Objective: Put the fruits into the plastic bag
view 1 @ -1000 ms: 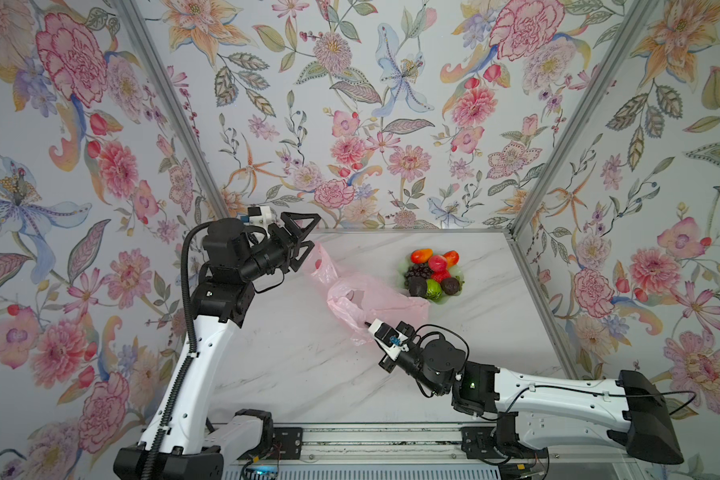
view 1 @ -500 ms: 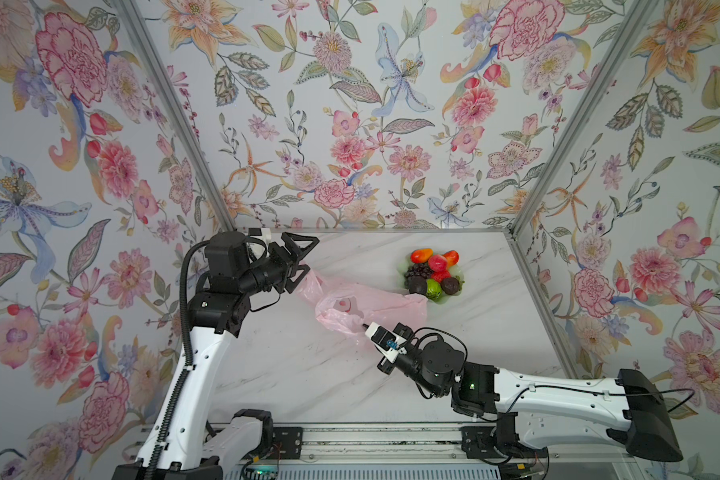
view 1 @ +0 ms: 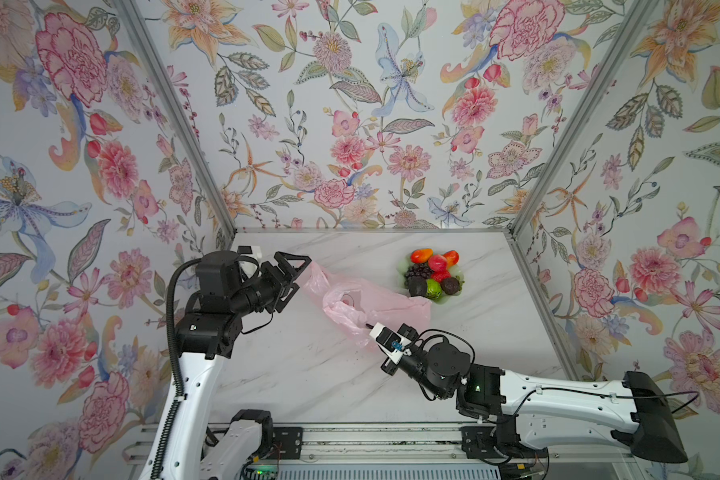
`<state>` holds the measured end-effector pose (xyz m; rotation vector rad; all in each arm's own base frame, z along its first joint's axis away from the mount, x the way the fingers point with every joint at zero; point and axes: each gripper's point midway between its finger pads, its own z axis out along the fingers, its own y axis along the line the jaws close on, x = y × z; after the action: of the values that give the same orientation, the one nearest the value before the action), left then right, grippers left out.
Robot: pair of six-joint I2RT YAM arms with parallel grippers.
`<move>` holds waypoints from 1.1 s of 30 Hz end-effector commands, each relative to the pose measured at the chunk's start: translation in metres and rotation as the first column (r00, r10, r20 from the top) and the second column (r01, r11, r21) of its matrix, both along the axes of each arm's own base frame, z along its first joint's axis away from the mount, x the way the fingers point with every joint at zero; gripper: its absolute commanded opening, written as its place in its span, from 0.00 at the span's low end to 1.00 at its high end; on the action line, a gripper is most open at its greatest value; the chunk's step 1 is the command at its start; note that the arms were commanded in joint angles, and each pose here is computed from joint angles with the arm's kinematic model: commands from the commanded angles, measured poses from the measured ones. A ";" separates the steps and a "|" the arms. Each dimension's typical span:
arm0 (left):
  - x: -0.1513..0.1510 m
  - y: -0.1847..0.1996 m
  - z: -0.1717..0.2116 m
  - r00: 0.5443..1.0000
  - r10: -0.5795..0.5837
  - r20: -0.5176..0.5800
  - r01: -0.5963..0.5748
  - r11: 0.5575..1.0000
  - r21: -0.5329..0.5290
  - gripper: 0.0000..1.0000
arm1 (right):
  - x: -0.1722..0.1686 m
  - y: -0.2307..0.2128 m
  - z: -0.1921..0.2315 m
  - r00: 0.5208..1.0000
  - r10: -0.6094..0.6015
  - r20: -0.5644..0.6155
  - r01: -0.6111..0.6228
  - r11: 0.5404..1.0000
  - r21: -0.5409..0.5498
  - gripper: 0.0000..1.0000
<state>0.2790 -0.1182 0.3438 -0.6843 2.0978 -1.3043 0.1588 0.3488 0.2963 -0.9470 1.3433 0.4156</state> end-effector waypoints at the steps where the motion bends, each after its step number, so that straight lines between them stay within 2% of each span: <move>1: 0.011 -0.002 0.002 1.000 -0.001 0.017 0.001 0.999 -0.041 0.95 | -0.005 0.000 -0.004 1.000 0.011 0.002 -0.011 1.000 -0.020 0.00; 11: 0.030 -0.005 -0.004 1.000 -0.014 0.015 0.015 0.999 -0.044 0.94 | -0.020 0.008 -0.002 0.998 0.061 0.022 -0.060 0.997 -0.055 0.00; 14: 0.032 -0.005 -0.011 1.000 -0.012 0.005 0.012 0.999 -0.045 0.92 | -0.026 0.012 -0.001 0.997 0.079 0.026 -0.077 0.995 -0.063 0.00; 17: 0.035 -0.006 -0.018 1.000 -0.006 -0.004 0.006 0.999 -0.053 0.86 | -0.031 0.013 -0.004 0.996 0.091 0.027 -0.088 0.993 -0.072 0.00; 18: 0.036 -0.006 -0.020 1.000 -0.007 -0.005 0.007 0.998 -0.055 0.82 | -0.032 0.013 -0.004 0.995 0.091 0.029 -0.089 0.993 -0.072 0.00; 21: 0.038 -0.012 -0.031 1.000 -0.016 -0.020 0.014 0.998 -0.059 0.59 | -0.034 0.012 -0.004 0.996 0.085 0.033 -0.083 0.995 -0.063 0.00; 22: 0.038 -0.014 -0.036 0.999 -0.019 -0.026 0.018 0.998 -0.061 0.46 | -0.034 0.011 -0.004 0.996 0.081 0.034 -0.079 0.995 -0.061 0.00; 23: 0.038 -0.015 -0.037 0.999 -0.019 -0.027 0.017 0.998 -0.063 0.29 | -0.033 0.009 -0.004 0.997 0.073 0.032 -0.071 0.996 -0.057 0.00; 24: 0.038 -0.015 -0.039 1.000 -0.012 -0.029 0.010 0.998 -0.060 0.06 | -0.030 0.006 -0.004 0.998 0.052 0.024 -0.051 0.998 -0.043 0.00; 25: 0.038 -0.013 -0.036 1.000 0.000 -0.018 -0.001 0.999 -0.053 0.00 | -0.026 0.001 -0.003 1.000 0.014 0.009 -0.014 1.000 -0.011 0.00; 27: 0.041 -0.008 -0.021 0.999 0.028 0.028 -0.027 0.999 -0.033 0.00 | -0.009 -0.017 0.002 0.994 -0.100 -0.043 0.103 0.991 0.082 0.00; 28: 0.043 -0.005 -0.009 0.997 0.047 0.067 -0.046 0.999 -0.027 0.00 | 0.005 -0.031 0.005 0.978 -0.183 -0.102 0.197 0.970 0.146 0.00; 30: 0.048 -0.001 0.027 0.980 0.069 0.187 -0.066 0.998 -0.025 0.00 | 0.027 -0.057 0.009 0.928 -0.284 -0.242 0.342 0.908 0.243 0.00; 32: 0.051 0.000 0.067 0.948 0.064 0.311 -0.071 0.997 0.011 0.00 | 0.044 -0.078 0.007 0.865 -0.333 -0.375 0.450 0.845 0.288 0.00; 33: 0.051 -0.001 0.087 0.931 0.046 0.362 -0.066 0.997 0.042 0.00 | 0.050 -0.087 0.006 0.836 -0.349 -0.424 0.491 0.820 0.293 0.07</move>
<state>0.3272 -0.1221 0.3523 -0.6546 1.9907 -1.2912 0.1875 0.2978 0.2933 -0.5532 1.5626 0.4300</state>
